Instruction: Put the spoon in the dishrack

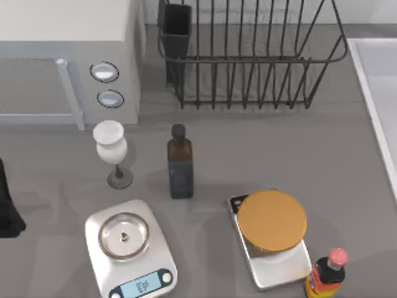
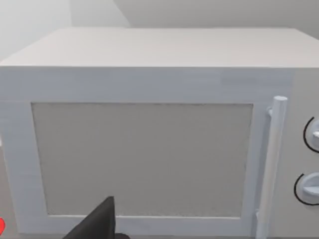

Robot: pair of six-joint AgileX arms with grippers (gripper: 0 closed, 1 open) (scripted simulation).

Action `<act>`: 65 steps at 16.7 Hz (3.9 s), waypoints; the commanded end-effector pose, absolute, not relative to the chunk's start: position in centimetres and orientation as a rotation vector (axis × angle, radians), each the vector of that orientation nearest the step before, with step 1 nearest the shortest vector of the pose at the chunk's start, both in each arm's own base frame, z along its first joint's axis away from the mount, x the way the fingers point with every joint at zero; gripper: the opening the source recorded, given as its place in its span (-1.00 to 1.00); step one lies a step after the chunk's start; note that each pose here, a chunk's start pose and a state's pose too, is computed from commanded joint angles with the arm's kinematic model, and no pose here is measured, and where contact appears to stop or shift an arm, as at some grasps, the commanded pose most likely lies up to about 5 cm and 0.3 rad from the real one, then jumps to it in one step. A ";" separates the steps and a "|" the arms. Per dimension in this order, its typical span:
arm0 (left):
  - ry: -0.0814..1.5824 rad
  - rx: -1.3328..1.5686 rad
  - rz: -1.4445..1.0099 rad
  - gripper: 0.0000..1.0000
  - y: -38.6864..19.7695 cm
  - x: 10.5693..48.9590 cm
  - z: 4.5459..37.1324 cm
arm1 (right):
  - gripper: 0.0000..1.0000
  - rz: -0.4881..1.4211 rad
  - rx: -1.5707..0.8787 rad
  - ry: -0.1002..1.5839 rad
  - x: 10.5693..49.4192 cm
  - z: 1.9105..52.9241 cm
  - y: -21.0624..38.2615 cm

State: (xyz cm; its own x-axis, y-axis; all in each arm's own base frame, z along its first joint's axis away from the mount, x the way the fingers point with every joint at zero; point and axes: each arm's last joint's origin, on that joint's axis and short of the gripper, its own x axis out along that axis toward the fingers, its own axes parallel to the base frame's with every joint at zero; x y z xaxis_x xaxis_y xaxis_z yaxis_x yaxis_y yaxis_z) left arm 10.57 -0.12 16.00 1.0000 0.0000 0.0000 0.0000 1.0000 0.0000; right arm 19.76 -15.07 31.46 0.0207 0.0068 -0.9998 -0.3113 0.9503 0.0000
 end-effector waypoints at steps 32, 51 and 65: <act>0.000 0.000 0.000 1.00 -0.1 10.6 16.0 | -1.00 -0.010 -0.002 0.002 18.4 41.9 26.5; 0.000 0.000 0.000 1.00 -0.1 10.6 16.0 | -1.00 -0.010 0.000 0.000 38.2 21.9 26.2; 0.000 0.000 0.000 1.00 -0.1 10.6 16.0 | 0.81 -0.010 0.000 0.000 38.2 21.9 26.2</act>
State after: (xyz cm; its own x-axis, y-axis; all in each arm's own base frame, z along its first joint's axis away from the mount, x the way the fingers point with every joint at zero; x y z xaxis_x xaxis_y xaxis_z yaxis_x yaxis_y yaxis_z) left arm 10.57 -0.12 16.00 1.0000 0.0000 0.0000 0.0000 1.0000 0.0000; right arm 38.24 26.23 21.90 0.9999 -0.0100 0.0000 0.0100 0.9999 0.0000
